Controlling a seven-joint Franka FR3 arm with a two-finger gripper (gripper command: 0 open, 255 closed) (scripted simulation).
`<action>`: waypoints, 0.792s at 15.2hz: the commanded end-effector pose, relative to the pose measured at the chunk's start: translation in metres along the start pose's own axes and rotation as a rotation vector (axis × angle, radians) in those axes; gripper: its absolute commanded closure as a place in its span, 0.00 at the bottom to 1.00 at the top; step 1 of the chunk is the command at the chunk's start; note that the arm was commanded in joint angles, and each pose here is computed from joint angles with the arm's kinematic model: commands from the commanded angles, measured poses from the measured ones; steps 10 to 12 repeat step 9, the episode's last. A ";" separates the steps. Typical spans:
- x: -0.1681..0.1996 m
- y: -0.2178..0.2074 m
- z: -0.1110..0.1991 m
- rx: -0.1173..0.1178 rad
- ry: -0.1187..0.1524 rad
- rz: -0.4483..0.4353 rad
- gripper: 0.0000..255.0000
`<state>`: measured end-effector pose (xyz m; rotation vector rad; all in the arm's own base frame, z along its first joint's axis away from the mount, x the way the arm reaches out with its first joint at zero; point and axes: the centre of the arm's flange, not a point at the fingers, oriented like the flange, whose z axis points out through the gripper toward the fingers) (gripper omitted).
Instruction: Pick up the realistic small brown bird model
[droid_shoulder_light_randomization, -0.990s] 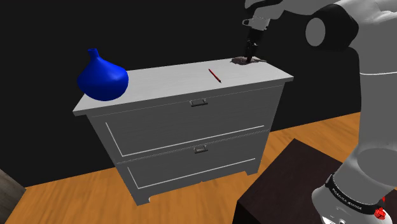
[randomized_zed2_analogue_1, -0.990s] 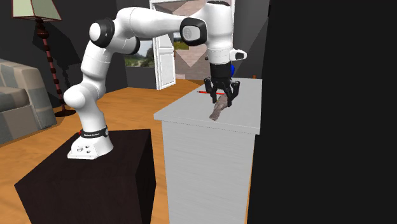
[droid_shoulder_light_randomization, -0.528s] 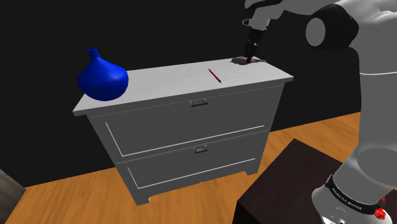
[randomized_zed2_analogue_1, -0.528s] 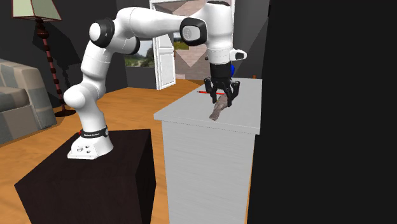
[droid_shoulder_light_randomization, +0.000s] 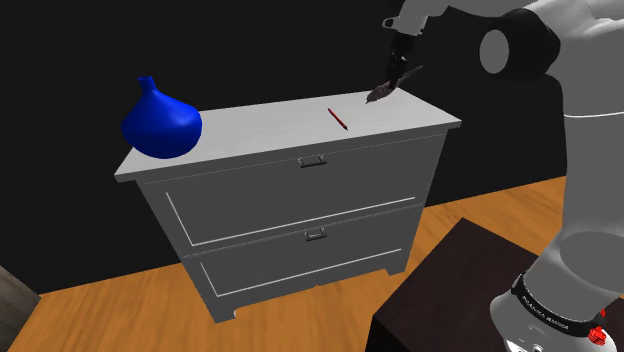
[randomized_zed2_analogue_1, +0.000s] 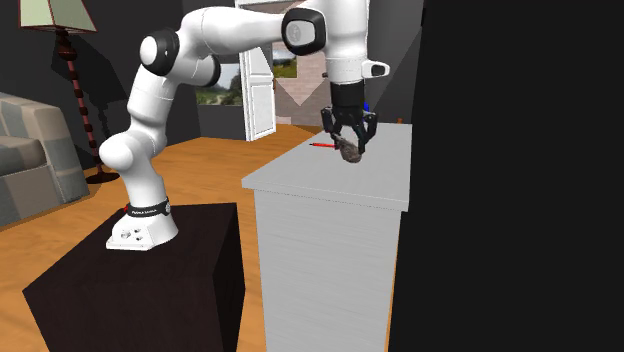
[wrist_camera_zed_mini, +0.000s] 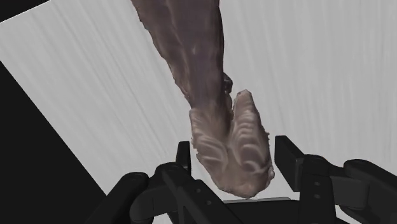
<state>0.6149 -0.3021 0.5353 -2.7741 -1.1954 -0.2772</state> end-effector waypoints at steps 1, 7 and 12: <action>0.004 -0.001 -0.011 0.000 0.000 0.000 1.00; 0.010 -0.002 -0.042 0.000 0.000 0.000 1.00; 0.010 -0.002 -0.043 0.000 0.000 0.000 1.00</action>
